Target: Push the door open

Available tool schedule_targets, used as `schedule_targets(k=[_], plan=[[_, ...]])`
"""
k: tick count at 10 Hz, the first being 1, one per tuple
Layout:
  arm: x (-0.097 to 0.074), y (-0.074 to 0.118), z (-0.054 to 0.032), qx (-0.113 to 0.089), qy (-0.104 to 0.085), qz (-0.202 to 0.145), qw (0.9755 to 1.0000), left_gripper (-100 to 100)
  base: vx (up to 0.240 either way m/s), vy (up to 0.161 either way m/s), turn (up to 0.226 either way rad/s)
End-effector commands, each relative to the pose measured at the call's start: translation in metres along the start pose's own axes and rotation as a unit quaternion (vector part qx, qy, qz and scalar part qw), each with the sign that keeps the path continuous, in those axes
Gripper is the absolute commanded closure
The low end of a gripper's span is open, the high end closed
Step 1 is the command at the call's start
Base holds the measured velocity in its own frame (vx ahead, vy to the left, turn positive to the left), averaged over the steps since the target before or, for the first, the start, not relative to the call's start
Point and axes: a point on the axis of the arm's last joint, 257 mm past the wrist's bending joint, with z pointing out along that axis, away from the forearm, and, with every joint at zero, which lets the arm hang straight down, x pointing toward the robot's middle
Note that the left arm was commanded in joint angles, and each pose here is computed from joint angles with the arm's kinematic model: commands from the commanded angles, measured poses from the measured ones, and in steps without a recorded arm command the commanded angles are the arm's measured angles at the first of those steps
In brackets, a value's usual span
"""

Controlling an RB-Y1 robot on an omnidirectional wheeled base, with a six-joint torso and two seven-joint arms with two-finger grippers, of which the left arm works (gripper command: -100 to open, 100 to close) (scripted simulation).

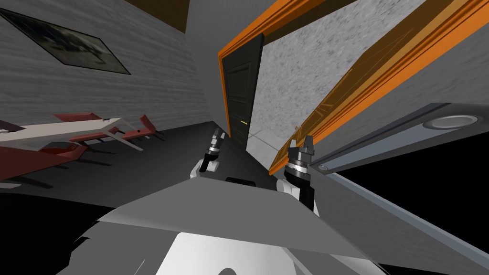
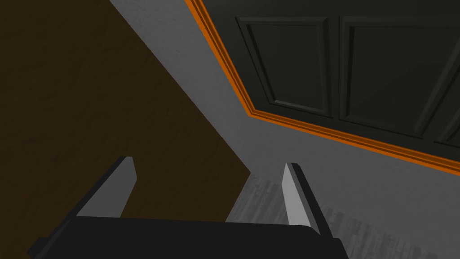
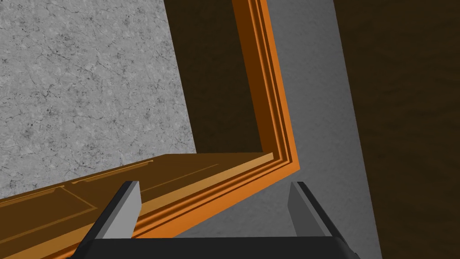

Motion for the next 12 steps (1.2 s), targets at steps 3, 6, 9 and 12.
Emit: schedule_targets(k=[3,6,9,12], plan=[[0.007,0.024,0.0035,-0.02,0.006,-0.006,0.9998,-100,0.083,0.07,-0.058],[0.012,0.045,0.0065,-0.036,0.012,-0.011,0.9992,-100,0.094,0.074,-0.056],[0.018,0.066,0.0094,-0.054,0.018,-0.016,0.9983,-100,0.101,0.068,-0.059],[0.025,0.086,0.0121,-0.071,0.023,-0.021,0.997,-100,0.082,0.071,-0.054]])
